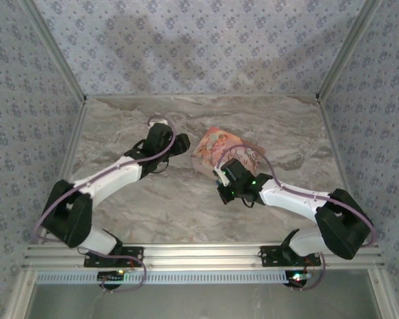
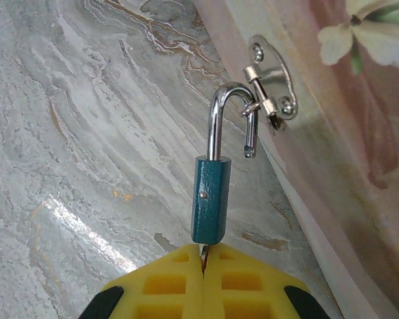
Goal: Unlock the padlock with the key
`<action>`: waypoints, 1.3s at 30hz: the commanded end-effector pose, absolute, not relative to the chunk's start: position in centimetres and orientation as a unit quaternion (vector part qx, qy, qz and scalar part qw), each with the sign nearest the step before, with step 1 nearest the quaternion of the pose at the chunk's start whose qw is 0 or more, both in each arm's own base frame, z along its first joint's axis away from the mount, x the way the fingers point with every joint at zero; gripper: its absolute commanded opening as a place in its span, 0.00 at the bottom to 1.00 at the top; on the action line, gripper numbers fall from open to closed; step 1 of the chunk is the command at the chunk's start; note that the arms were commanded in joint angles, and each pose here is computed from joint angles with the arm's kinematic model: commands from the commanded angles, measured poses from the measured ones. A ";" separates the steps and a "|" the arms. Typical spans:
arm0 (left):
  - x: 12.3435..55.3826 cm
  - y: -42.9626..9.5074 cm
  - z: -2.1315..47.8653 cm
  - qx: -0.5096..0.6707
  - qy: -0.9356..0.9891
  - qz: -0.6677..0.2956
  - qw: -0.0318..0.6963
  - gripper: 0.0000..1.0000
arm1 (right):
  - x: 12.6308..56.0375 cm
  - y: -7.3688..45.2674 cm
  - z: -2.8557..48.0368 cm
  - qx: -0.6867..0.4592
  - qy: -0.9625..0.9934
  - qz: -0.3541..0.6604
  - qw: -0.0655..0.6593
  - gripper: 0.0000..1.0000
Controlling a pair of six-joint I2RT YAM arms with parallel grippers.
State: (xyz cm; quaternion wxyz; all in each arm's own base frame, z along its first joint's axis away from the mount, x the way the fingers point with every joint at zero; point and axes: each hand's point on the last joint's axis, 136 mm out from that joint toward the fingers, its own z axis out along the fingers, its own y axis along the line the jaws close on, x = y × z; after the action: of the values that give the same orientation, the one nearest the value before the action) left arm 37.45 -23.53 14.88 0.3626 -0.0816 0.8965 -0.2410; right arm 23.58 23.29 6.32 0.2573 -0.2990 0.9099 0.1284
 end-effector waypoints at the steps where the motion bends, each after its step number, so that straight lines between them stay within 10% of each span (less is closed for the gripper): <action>1: 37.8 -25.6 14.2 -0.037 0.903 -0.262 0.338 0.67 | 23.4 23.1 6.6 -0.307 0.908 0.118 0.261 0.00; 39: 37.3 -31.8 9.8 0.005 0.911 -0.338 0.237 0.63 | 26.4 27.7 8.3 -0.469 0.788 0.010 0.398 0.00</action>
State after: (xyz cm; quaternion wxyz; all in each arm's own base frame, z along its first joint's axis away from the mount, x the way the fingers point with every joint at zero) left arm 37.85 -30.42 9.49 0.2529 -0.0057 0.9129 -0.3204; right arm 25.08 26.12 5.50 0.3298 -0.4604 0.8242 0.0049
